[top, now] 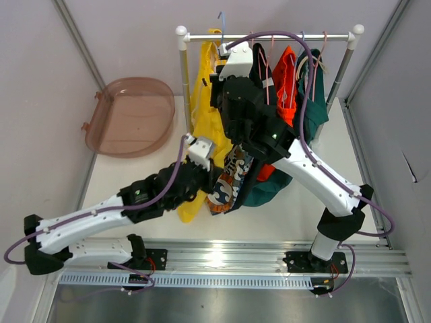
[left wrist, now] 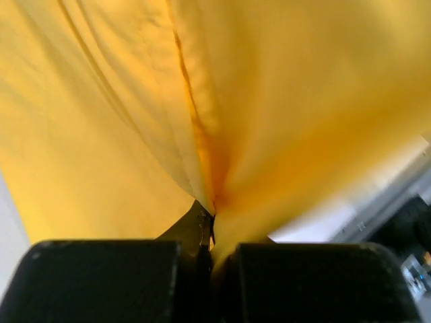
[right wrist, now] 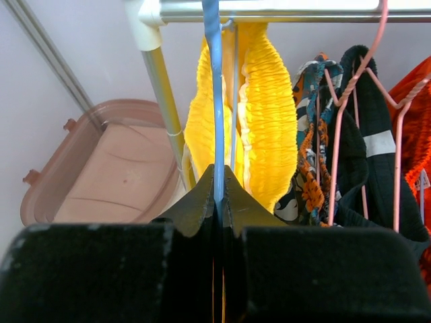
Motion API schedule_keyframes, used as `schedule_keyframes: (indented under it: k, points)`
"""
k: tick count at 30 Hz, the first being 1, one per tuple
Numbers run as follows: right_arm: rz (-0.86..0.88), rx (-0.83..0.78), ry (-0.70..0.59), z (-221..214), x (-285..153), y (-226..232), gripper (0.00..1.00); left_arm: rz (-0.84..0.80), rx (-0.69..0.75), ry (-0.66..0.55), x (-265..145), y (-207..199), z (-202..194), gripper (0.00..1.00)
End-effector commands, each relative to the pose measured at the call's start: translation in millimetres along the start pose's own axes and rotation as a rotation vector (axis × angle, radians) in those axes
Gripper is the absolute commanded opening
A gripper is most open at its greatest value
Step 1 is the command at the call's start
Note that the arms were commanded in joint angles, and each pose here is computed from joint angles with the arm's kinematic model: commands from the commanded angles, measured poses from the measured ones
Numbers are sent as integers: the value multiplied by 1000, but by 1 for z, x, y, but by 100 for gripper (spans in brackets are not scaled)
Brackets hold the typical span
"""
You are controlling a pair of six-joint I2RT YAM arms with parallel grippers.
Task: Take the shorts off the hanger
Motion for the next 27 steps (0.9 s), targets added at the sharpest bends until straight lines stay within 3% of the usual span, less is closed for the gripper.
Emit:
schedule_keyframes:
  k: [1,6,10,14,18,19,24,27]
  points:
    - [-24,239,-209,104,-18,-37,0,-80,-41,32,-42,-13,-30,0]
    - [-53,263,-222,113,-1,-59,0,-152,-73,107,-86,-25,-81,0]
    - [-73,273,-221,113,10,-72,0,-136,-88,178,-98,-22,-127,0]
    - [-60,300,-199,108,9,-72,0,-79,-92,171,-95,-14,-128,0]
    - [-24,322,-135,90,-10,-56,0,89,-67,77,-85,14,-85,0]
    - [-8,334,-124,91,-23,-54,0,106,-71,27,-87,20,-52,0]
    - [50,317,53,28,-86,-18,0,208,-106,-112,-79,67,35,0]
    - [59,325,111,4,-127,-14,0,273,-112,-240,-104,89,110,0]
Point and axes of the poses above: each gripper's point midway between its finger pads, its own x axis out along the fingers, its own y axis along the line the jaws close on, z = x × y, the point moved 1 cm from there along -x, back along the fingers, and after that the axes turned 9 degrees about x, right-handed, at the moved point
